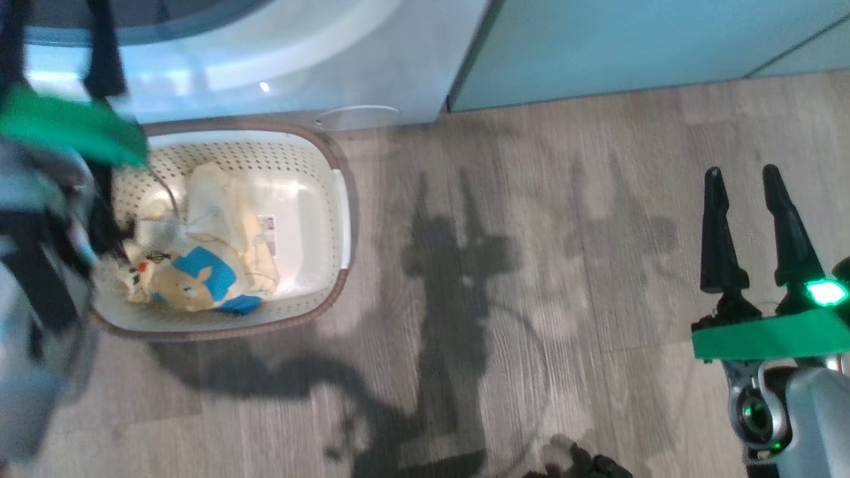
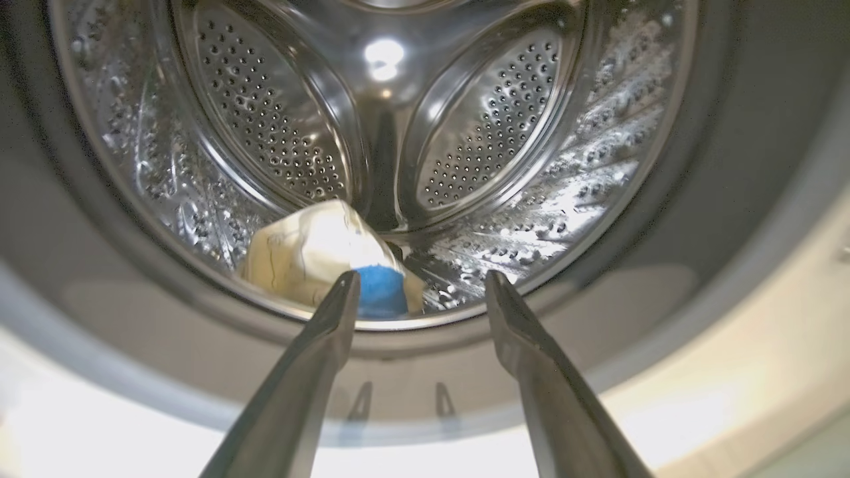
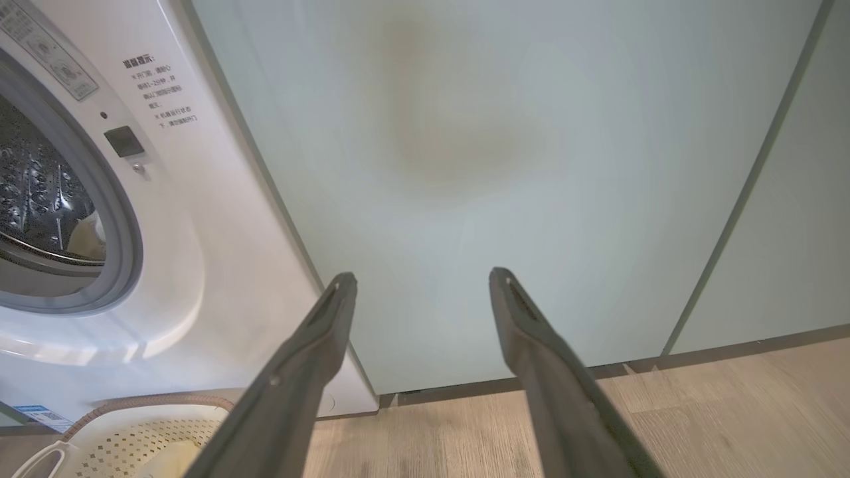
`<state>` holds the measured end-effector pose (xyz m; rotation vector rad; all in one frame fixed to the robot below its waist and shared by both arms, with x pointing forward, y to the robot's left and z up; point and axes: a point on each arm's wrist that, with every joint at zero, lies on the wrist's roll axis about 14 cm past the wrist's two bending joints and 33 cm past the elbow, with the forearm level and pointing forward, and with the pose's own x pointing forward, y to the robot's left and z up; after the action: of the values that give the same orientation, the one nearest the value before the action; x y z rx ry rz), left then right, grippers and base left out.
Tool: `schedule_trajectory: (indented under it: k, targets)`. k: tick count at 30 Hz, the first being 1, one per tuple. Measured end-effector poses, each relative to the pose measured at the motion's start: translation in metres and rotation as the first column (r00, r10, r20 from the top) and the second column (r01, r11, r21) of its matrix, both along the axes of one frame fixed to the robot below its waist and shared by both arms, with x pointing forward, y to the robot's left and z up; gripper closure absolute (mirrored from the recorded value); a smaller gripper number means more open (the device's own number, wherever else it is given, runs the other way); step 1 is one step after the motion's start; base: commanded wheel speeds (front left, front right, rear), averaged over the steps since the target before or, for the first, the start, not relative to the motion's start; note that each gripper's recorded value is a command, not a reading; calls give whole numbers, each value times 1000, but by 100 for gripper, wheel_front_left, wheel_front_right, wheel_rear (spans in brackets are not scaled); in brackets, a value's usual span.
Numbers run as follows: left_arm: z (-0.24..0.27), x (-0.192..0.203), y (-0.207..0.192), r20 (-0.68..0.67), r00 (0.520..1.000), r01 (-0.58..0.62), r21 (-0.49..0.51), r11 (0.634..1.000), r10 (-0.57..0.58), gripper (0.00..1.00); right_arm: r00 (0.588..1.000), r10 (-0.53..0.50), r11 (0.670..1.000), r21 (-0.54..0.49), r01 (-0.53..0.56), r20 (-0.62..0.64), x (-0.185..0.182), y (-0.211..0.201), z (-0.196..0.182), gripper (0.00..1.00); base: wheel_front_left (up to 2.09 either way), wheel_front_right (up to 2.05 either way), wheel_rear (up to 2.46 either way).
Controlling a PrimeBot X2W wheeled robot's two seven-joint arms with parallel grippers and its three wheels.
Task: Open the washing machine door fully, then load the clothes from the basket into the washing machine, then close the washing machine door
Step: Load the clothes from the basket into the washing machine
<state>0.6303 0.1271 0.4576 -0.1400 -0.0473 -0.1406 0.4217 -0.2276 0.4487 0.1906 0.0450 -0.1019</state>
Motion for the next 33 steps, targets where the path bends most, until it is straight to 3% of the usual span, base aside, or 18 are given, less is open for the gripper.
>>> schedule_trajectory:
  k: [13,33]
  targets:
    - [22,-129,20,-9,994,-110,-18,994,110,0,998,60,998,-28,-59,29,-5,20,12,0,0,0,0]
    - [56,-236,40,-14,984,-175,-15,984,175,0,990,135,991,-23,-134,39,-67,50,26,0,0,0,0]
